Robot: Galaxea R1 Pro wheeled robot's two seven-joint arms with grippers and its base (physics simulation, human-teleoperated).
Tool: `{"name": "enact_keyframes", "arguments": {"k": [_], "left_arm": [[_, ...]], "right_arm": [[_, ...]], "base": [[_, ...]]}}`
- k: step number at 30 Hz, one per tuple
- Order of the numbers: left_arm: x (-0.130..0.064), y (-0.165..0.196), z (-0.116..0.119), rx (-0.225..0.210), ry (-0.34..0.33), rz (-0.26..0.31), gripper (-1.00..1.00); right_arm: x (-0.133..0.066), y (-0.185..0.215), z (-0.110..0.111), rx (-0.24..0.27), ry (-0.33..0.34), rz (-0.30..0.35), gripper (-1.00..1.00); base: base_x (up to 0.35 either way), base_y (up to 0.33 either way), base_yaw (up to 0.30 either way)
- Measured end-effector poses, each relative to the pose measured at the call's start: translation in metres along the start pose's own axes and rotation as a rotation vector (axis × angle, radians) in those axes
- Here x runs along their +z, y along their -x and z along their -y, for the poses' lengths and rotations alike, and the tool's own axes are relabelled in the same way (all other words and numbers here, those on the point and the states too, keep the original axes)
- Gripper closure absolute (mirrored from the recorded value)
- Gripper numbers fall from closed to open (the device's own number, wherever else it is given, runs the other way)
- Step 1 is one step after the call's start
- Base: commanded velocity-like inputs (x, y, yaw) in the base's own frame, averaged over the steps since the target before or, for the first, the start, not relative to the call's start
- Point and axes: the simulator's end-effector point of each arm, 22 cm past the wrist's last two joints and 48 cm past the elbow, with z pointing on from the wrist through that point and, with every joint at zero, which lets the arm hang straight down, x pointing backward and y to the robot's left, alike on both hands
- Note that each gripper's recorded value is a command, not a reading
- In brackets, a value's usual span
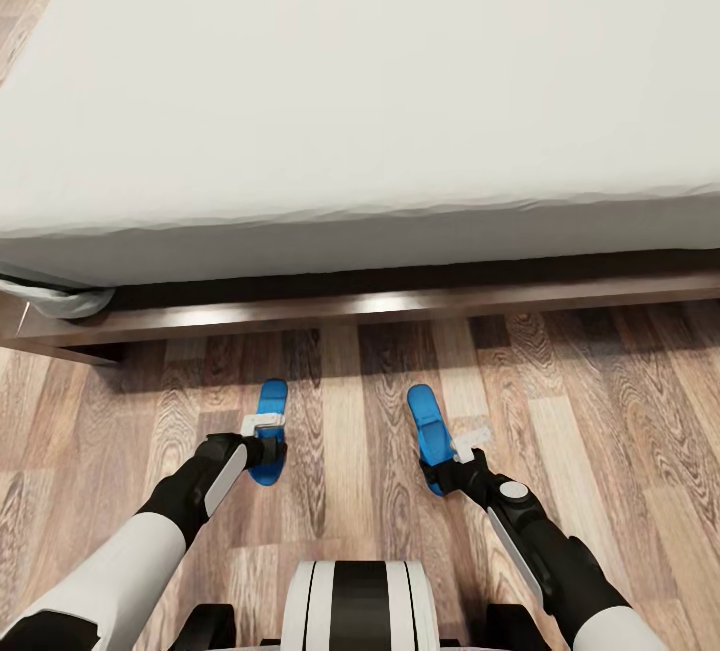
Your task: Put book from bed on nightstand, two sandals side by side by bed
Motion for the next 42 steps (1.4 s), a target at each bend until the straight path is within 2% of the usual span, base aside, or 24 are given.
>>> {"name": "enact_keyframes", "arguments": {"k": [5,7,22,29,35,40,42], "left_arm": [[-0.001,0.0,0.002,-0.002,-0.014,0.012,-1.0],[-0.002,0.0,0.006,-0.021,-0.036,0.018,-1.0],[-0.033,0.036,0.008,-0.009,-0.039,0.1,-1.0],[-0.049,0.052,0.011,-0.006,-0.043,0.137,-1.0],[-0.062,0.062,0.016,-0.007,-0.053,0.163,-1.0],[-0.072,0.07,0.017,-0.006,-0.054,0.183,-1.0],[-0.076,0.073,0.018,-0.006,-0.056,0.192,-1.0]], "right_arm": [[-0.002,0.004,0.001,-0.002,-0.002,0.007,1.0],[-0.004,0.008,0.001,-0.003,-0.004,0.013,1.0],[-0.021,0.036,0.0,-0.014,-0.014,0.06,1.0],[-0.029,0.029,0.004,0.009,-0.026,-0.007,1.0],[-0.026,0.0,0.01,0.04,-0.093,-0.092,1.0],[-0.031,0.009,0.01,0.047,-0.108,-0.079,1.0],[-0.03,0.021,-0.005,0.063,-0.1,-0.058,1.0]], "base": [[0.0,0.0,0.0],[0.0,0.0,0.0],[0.0,0.0,0.0],[0.0,0.0,0.0],[0.0,0.0,0.0],[0.0,0.0,0.0],[0.0,0.0,0.0]]}}
